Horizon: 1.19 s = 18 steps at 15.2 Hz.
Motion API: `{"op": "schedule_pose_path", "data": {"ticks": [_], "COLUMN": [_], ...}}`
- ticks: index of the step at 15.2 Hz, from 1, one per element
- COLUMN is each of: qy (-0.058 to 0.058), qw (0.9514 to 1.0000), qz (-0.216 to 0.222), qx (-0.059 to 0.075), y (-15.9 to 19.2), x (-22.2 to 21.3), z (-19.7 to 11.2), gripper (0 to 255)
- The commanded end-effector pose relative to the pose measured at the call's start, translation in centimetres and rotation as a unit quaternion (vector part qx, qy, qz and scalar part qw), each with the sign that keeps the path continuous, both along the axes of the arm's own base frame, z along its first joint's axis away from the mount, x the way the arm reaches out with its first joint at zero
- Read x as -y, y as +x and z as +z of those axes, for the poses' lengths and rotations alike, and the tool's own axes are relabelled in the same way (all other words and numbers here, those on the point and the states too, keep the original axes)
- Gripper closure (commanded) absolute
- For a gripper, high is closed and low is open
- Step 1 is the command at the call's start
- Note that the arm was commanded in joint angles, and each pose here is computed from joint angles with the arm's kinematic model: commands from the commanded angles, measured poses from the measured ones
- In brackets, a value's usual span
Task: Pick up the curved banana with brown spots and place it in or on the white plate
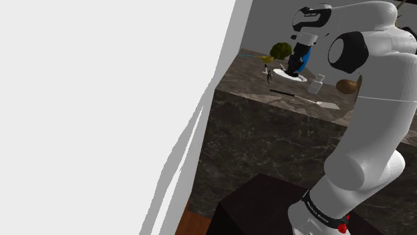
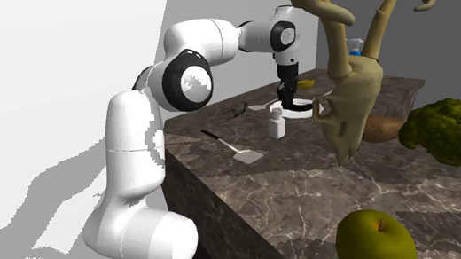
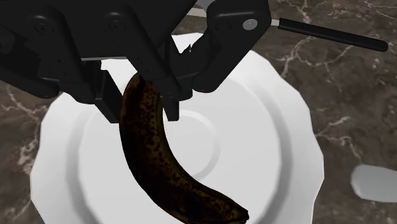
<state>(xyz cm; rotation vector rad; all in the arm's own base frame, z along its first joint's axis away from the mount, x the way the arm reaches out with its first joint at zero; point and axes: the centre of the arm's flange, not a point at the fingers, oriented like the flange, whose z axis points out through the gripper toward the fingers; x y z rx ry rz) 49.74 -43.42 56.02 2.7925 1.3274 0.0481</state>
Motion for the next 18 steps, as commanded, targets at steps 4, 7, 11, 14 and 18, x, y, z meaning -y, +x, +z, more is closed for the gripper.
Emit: {"op": "schedule_pose_path", "data": {"ticks": [4,7,11,14,18], "qy": [0.0,0.0,0.0,0.0,0.0], "qw": [1.0,1.0,1.0,1.0,1.0], "qz": [0.0,0.0,0.0,0.0,0.0], "qx": [0.0,0.0,0.0,0.0,0.0], "y": [0.0,0.0,-0.3,-0.3,-0.3], "x": [0.0,0.0,-0.2,-0.2,-0.2], "z": [0.0,0.0,5.0,5.0,5.0], "gripper": [0,0,0,0,0]}}
